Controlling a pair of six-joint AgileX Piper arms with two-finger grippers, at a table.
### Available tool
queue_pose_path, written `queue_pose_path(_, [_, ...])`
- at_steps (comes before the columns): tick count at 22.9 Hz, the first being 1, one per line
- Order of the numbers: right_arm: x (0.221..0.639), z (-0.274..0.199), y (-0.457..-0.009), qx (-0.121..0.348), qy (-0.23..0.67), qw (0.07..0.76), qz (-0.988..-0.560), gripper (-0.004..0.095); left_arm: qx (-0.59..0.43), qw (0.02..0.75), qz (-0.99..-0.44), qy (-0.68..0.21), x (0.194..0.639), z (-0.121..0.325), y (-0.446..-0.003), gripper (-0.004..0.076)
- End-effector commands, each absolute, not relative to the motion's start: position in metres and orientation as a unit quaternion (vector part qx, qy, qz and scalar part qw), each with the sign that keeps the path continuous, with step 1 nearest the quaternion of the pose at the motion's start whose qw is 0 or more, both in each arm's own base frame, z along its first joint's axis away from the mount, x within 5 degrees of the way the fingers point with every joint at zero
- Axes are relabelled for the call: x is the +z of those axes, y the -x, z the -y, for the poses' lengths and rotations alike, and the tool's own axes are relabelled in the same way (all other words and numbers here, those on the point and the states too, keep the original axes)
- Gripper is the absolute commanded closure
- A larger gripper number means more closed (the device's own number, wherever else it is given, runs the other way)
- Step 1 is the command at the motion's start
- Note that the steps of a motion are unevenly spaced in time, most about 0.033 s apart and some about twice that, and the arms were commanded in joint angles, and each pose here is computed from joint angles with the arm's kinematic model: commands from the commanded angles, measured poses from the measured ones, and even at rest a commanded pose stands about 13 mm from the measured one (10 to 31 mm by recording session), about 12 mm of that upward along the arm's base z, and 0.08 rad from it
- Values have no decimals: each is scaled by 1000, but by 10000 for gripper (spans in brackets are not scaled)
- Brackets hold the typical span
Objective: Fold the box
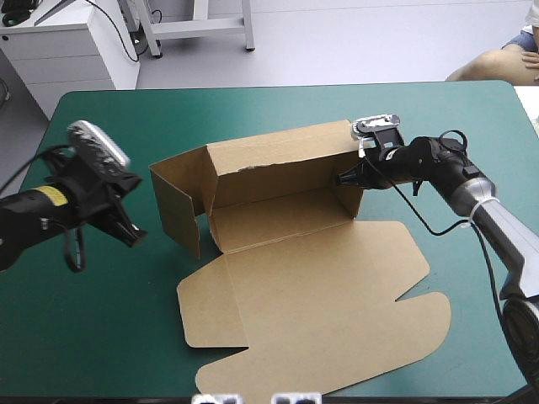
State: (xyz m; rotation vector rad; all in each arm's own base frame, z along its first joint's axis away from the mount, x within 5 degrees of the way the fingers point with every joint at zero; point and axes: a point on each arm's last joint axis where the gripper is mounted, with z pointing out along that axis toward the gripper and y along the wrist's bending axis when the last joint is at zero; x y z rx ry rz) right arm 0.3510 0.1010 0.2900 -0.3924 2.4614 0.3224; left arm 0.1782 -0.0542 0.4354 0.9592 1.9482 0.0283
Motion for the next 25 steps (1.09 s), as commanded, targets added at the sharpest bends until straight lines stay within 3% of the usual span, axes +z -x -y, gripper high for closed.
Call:
queue_pose_path(1, [290,-98,-348,116,154,292,-937,926,15,524,-794,-308,457,20,-173,725])
queue_pose_path(5, [290,-98,-348,115,155,291,-937,926,-98,581,-787,-181,437,-16,-184,725])
queue_pose_path(10, [290,-98,-347,115,155,289,-938,926,-145,568,-810,14,384,-59,-208,725])
queue_pose_path(14, [296,-99,-349,122,136,294,-938,925,-159,543,-823,56,355,-66,-216,725])
queue_pose_path(19, [337,-99,-350,126,142,287,-939,924,-174,528,-825,103,332,-73,-223,725])
queue_pose_path(22, [367,-93,-350,94,140,297,-940,924,-188,538,-815,106,330,-72,-225,725])
queue_pose_path(25, [394,-82,-339,55,120,263,-956,924,-197,560,-800,89,335,-69,-226,725])
